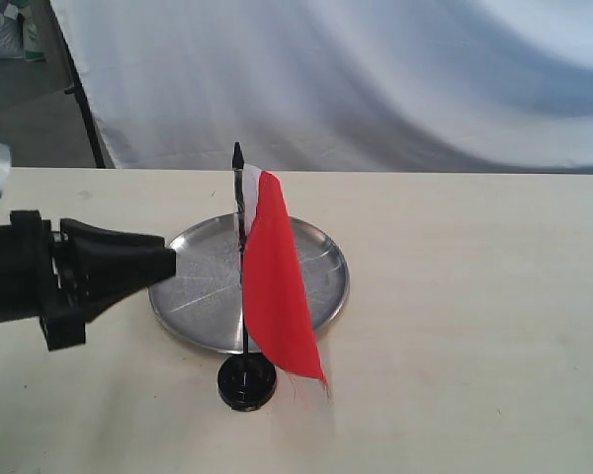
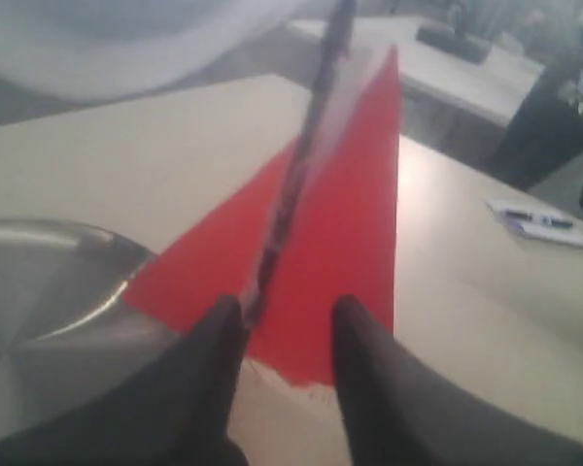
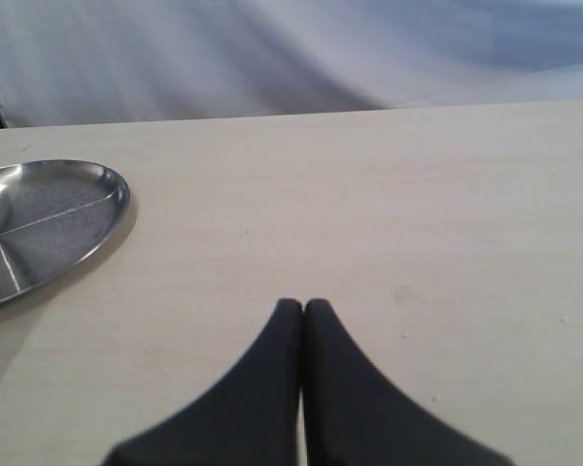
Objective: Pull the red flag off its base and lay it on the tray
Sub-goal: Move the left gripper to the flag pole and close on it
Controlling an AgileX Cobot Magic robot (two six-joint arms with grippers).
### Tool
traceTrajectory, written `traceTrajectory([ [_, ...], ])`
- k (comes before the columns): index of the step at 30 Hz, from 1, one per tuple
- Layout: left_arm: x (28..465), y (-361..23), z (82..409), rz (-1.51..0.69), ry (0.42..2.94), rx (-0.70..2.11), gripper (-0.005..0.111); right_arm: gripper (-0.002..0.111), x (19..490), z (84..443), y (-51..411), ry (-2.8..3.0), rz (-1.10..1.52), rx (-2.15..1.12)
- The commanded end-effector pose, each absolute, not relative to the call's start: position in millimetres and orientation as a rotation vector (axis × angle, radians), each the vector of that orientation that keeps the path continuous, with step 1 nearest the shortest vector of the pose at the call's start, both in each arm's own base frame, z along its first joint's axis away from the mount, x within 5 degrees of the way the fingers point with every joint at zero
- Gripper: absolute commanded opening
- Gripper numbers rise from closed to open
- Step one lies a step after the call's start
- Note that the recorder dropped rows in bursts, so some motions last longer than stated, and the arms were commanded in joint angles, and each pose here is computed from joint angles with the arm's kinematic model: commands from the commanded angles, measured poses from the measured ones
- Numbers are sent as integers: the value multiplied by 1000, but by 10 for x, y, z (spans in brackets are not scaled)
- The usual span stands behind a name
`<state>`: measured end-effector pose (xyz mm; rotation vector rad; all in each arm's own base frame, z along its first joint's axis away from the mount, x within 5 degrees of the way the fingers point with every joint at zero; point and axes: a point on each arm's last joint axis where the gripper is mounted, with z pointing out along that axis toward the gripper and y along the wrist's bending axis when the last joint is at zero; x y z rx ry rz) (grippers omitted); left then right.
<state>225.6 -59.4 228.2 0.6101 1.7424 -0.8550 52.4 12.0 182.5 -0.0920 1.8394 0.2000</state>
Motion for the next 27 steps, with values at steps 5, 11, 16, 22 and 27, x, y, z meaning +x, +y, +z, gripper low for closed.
traceTrajectory([
  [5, 2338, -603, 1952, -807, 1772, 813, 66, 0, 523, 1820, 113, 1831, 184, -95],
  [11, 2397, -753, 1796, -837, 1768, 827, 62, 0, 523, 1820, 113, 1831, 184, -95],
  [16, 2434, -988, 1695, -811, 1706, 867, 62, 0, 523, 1820, 113, 1831, 184, -95],
  [22, 2511, -1139, 1629, -786, 1695, 830, 62, 0, 523, 1819, 113, 1832, 184, -95],
  [27, 2656, -1253, 1573, -758, 1729, 852, 62, 0, 523, 1819, 113, 1832, 184, -95],
])
